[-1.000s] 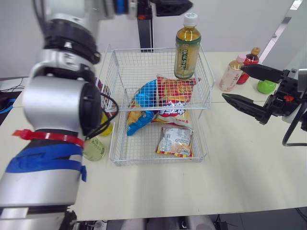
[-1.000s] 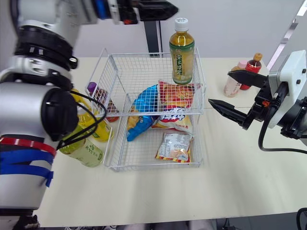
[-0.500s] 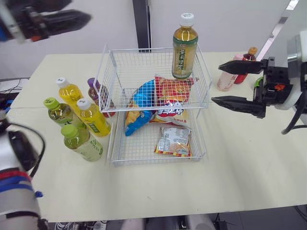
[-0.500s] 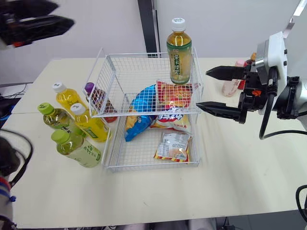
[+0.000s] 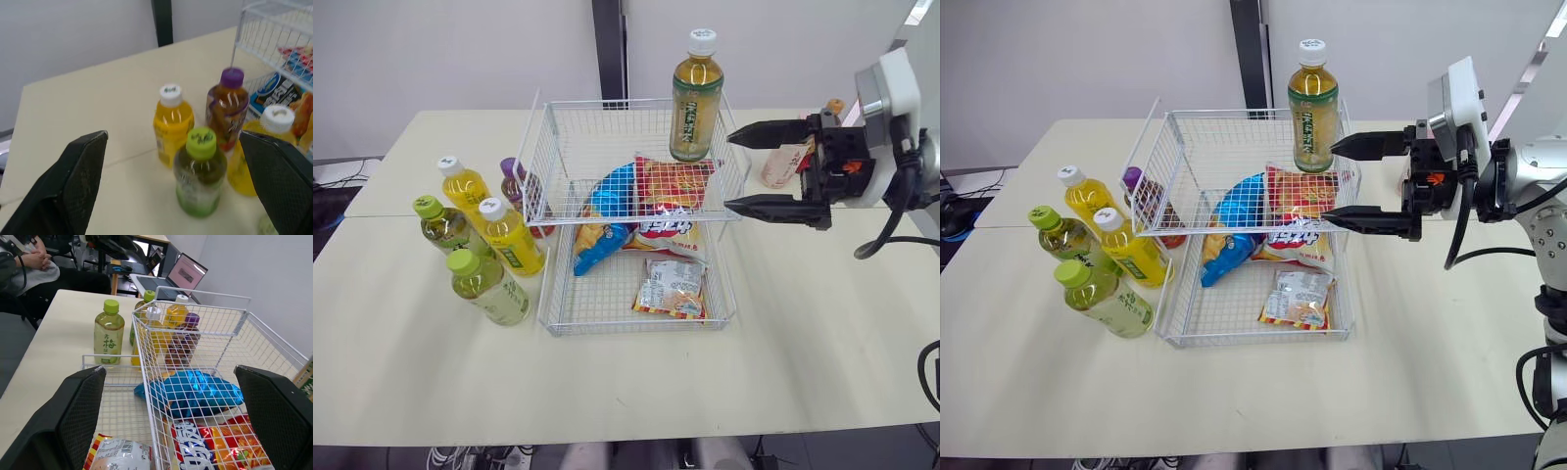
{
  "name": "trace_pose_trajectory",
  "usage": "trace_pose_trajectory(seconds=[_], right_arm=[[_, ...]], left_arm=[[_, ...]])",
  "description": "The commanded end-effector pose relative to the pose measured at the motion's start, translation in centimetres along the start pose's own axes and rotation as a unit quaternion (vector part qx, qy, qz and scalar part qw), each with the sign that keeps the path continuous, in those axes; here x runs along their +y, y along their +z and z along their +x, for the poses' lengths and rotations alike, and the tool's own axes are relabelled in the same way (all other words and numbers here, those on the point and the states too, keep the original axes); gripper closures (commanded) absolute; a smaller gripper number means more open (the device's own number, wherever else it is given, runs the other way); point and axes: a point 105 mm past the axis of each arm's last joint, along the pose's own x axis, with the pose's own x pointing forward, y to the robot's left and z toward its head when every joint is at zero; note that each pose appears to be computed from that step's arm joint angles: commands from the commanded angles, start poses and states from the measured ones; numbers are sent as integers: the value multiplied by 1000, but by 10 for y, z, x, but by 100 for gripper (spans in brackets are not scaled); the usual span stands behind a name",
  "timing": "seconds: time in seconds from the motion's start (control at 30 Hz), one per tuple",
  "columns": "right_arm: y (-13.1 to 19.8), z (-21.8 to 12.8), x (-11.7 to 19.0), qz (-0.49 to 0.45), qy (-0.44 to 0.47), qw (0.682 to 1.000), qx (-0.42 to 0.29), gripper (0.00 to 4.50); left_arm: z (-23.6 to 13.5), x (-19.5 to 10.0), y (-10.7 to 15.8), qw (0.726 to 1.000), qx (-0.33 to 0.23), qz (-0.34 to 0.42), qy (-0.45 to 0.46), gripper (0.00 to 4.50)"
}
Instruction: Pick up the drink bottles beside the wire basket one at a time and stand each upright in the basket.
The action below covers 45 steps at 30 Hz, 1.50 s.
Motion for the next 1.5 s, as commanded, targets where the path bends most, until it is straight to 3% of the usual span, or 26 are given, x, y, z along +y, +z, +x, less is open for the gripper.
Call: trace_pose_trajectory(seconds=[0.03, 0.4, 1.1, 1.5], right_arm=[[12, 8, 6, -39, 7, 999, -10, 0], [7, 28, 20, -31, 1, 999, -29, 0], [4, 29, 38, -29, 7, 1000, 0, 0], [1, 28, 37, -32, 6, 999, 10, 0]], left_arm=[[-13, -6, -4, 999, -16, 16, 22, 4], [0, -19, -25, 999, -7, -18, 43, 4], [82, -24, -7, 999, -35, -33, 17, 4], [108, -25, -6, 997, -60, -32, 24, 4]])
